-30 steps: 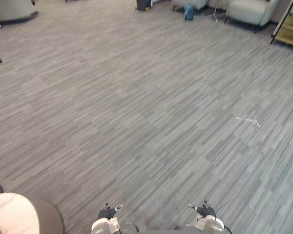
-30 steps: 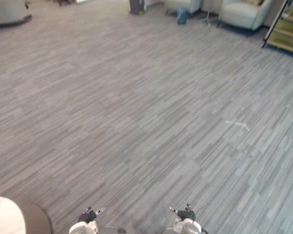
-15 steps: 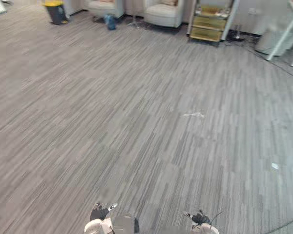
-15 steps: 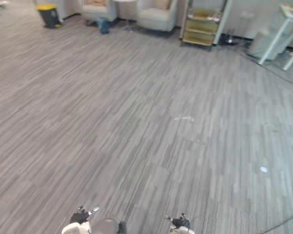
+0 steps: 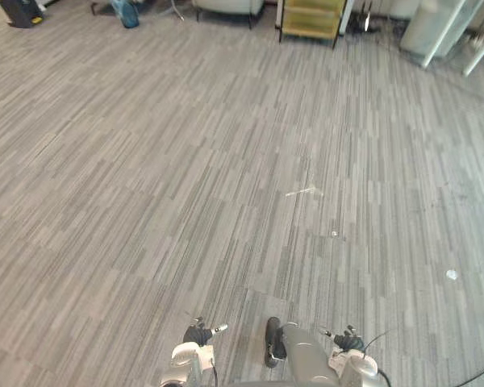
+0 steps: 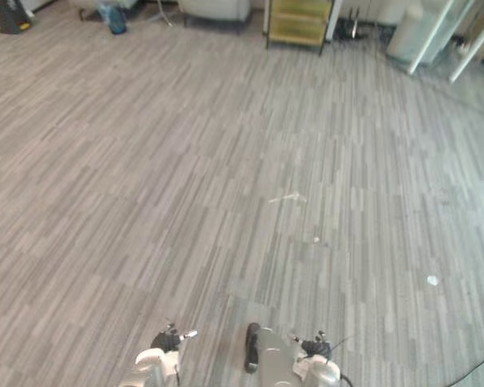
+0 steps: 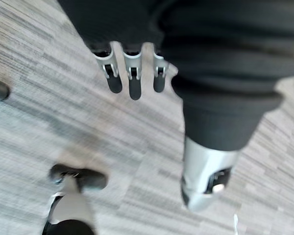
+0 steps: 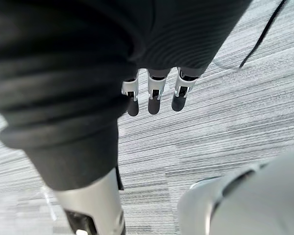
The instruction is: Pick up cushions and gather them together orderly.
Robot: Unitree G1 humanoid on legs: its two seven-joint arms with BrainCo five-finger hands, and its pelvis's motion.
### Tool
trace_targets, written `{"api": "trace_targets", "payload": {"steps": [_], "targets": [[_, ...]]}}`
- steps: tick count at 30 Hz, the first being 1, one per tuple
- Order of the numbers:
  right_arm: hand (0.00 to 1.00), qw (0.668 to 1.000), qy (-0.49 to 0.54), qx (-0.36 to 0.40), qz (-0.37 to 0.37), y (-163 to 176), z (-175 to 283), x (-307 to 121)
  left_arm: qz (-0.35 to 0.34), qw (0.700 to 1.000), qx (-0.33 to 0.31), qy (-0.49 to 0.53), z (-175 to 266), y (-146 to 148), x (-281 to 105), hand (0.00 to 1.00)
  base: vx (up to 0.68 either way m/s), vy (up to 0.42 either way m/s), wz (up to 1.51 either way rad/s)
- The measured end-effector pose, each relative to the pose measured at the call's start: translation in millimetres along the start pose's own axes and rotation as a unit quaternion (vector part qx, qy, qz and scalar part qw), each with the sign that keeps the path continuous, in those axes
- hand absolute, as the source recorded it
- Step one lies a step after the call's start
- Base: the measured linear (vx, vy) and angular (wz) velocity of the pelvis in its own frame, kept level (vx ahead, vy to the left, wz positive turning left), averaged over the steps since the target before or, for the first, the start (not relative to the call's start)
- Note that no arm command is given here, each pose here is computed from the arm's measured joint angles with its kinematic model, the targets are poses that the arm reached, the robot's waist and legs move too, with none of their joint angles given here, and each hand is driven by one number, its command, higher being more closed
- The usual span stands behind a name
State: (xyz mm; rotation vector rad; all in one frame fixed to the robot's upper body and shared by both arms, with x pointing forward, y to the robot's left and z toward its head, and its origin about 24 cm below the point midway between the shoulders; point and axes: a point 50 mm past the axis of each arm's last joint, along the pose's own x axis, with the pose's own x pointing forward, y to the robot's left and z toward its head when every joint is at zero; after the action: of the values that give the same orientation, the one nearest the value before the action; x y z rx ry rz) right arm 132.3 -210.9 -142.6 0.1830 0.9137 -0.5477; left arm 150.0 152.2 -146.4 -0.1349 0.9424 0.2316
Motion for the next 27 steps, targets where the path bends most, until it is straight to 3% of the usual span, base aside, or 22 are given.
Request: {"api": "trace_targets", "payload": {"steps": [8,17,27], "targets": [[0.0,0.999,0.011,-0.006,0.049,34.1,-12.8,-9.7,-0.002,0.999,0.001,-0.046,16.1,0.0,-1.5,0.0,0.49,-0.053,-0.42],[0.0,0.997,0.04,-0.056,0.029,22.0,-39.8,-18.2,0.028,0.998,-0.022,-0.052,14.7,16.5,-2.7,0.0,0.64,0.205,-0.49],[0.0,0.999,-0.008,-0.04,0.015,9.7,-14.4,-11.3,-0.002,1.0,0.001,-0.022,8.6,-7.3,-0.4,0.0,0.56,0.043,0.21]]}}
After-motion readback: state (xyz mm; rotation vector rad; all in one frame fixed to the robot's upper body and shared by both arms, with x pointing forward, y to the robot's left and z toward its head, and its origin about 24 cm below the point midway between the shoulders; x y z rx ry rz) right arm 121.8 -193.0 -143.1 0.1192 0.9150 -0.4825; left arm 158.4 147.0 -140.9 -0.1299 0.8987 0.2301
